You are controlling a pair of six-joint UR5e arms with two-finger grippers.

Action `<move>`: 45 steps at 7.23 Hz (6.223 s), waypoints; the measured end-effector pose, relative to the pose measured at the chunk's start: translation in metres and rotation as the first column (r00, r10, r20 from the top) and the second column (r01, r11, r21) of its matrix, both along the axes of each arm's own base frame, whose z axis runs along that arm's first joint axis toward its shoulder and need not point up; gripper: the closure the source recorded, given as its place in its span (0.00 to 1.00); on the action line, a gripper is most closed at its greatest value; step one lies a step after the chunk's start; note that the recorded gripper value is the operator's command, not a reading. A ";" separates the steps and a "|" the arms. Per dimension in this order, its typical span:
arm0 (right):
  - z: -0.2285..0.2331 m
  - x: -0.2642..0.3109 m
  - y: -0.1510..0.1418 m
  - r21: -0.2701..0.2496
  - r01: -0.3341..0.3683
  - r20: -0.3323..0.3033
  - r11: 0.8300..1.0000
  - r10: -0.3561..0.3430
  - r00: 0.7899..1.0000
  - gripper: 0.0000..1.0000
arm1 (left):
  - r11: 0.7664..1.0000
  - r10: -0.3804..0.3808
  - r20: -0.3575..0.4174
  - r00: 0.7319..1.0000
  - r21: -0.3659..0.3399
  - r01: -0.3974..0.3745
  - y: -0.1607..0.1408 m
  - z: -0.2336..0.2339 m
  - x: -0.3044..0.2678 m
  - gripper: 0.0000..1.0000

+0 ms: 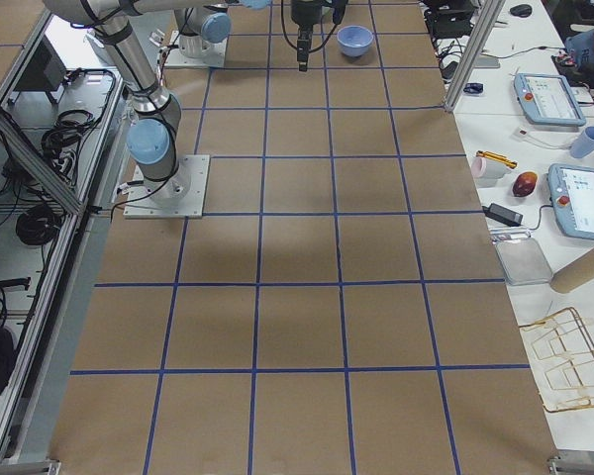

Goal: Stack green bowl on blue bowl
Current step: 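Move the left gripper down to the rim of the pale green bowl, then close the left gripper on the green bowl's rim, then lift the green bowl with the left gripper over the light blue bowl, then lower the green bowl into the blue bowl and open the left gripper, then raise the left gripper away from the stacked bowls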

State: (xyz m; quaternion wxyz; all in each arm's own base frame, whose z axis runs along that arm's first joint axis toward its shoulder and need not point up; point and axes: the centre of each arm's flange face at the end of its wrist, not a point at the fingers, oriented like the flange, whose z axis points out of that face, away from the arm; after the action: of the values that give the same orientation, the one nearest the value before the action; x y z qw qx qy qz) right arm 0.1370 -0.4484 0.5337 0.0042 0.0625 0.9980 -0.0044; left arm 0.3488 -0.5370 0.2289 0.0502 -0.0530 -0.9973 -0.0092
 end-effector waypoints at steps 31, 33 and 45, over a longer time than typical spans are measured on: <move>0.000 0.000 0.000 -0.001 0.000 0.000 1.000 0.000 1.000 0.00 | 0.987 0.163 -0.097 0.982 0.027 -0.161 -0.148 0.071 -0.279 1.00; 0.000 0.000 0.000 -0.002 0.000 0.000 1.000 0.000 1.000 0.00 | 0.986 0.162 -0.096 0.982 0.046 -0.159 -0.146 0.061 -0.280 1.00; 0.000 0.000 0.000 0.000 0.000 0.000 1.000 0.000 1.000 0.00 | 0.987 0.157 -0.042 0.987 0.040 -0.155 -0.147 0.048 -0.276 0.00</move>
State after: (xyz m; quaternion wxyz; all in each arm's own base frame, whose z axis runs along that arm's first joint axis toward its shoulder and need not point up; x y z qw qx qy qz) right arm 0.1370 -0.4484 0.5336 0.0042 0.0625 0.9980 -0.0044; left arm 0.0731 -0.6836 0.2773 0.0742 0.0258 -0.9967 -0.0222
